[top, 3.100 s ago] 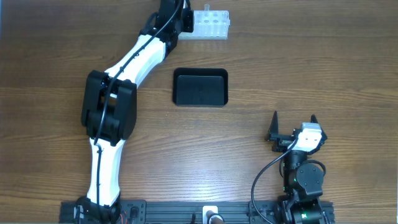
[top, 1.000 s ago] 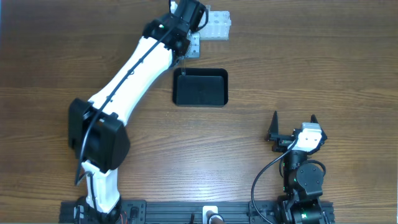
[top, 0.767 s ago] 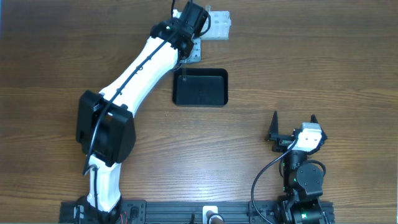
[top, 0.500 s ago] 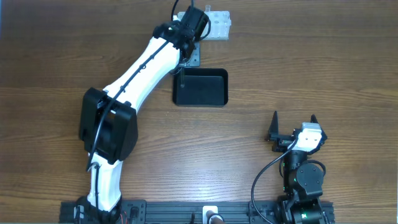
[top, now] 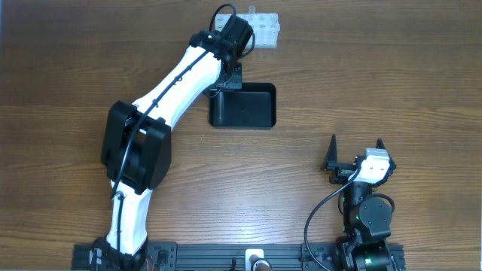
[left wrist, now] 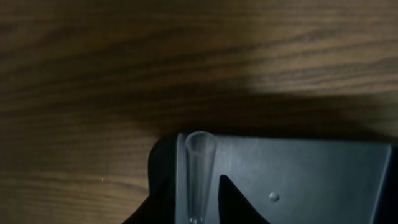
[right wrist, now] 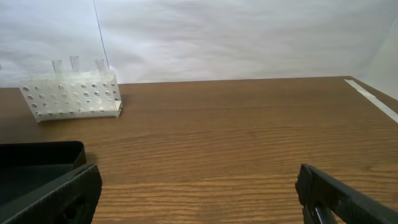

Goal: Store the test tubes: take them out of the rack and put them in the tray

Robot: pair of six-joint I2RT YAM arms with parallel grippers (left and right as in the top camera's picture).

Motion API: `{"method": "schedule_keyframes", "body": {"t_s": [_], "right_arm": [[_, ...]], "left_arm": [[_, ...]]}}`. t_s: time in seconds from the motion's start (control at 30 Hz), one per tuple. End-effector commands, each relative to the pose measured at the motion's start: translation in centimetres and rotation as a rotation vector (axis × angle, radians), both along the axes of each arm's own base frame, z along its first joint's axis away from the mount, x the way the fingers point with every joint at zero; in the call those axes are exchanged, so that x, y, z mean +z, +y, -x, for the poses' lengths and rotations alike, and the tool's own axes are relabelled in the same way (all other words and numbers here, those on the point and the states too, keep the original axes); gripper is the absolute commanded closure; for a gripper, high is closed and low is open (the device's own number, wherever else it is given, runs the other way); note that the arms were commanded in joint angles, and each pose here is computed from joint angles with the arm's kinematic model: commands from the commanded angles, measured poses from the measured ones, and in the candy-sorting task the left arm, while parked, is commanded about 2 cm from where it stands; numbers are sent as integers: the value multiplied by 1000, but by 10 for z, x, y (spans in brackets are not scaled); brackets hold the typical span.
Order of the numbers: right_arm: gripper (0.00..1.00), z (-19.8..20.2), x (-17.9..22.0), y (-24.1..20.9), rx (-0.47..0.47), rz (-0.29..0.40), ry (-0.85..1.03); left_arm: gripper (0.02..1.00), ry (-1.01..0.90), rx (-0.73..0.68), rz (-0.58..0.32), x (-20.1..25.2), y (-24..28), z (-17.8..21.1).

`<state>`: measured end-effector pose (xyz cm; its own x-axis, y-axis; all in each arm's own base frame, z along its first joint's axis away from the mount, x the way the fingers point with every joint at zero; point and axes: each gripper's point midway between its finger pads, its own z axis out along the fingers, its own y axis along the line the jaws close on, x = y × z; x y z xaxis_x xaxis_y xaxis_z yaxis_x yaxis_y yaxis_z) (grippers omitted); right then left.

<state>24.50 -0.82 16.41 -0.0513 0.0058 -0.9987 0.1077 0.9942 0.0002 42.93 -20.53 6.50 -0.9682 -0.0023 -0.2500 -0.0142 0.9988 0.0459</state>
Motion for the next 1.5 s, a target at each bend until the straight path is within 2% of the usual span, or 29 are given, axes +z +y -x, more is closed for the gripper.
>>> {"method": "schedule_keyframes", "body": {"t_s": [0.03, 0.13, 0.23, 0.4, 0.53, 0.7, 0.93, 1.5], "right_arm": [[9, 0, -1, -1, -2, 6, -3], [9, 0, -1, -1, -2, 6, -3], [9, 0, -1, -1, -2, 6, -3], [7, 0, -1, -1, -2, 6, -3], [7, 0, -1, -1, -2, 6, -3], [9, 0, -1, -1, -2, 6, -3], [9, 0, -1, -1, -2, 6, -3], [9, 0, -1, -1, -2, 6, -4]], "left_arm": [[717, 61, 6, 1, -14, -1, 10], [673, 42, 6, 10, -10, -3, 7], [665, -53, 10, 30, 12, -8, -12], [632, -329, 30, 65, 81, -19, -67], [570, -521, -46, 110, 114, -39, -107], [527, -618, -96, 114, 103, -55, -138], [527, -620, -95, 59, 62, -59, -161], [535, -642, -82, 59, 46, -60, -175]]}}
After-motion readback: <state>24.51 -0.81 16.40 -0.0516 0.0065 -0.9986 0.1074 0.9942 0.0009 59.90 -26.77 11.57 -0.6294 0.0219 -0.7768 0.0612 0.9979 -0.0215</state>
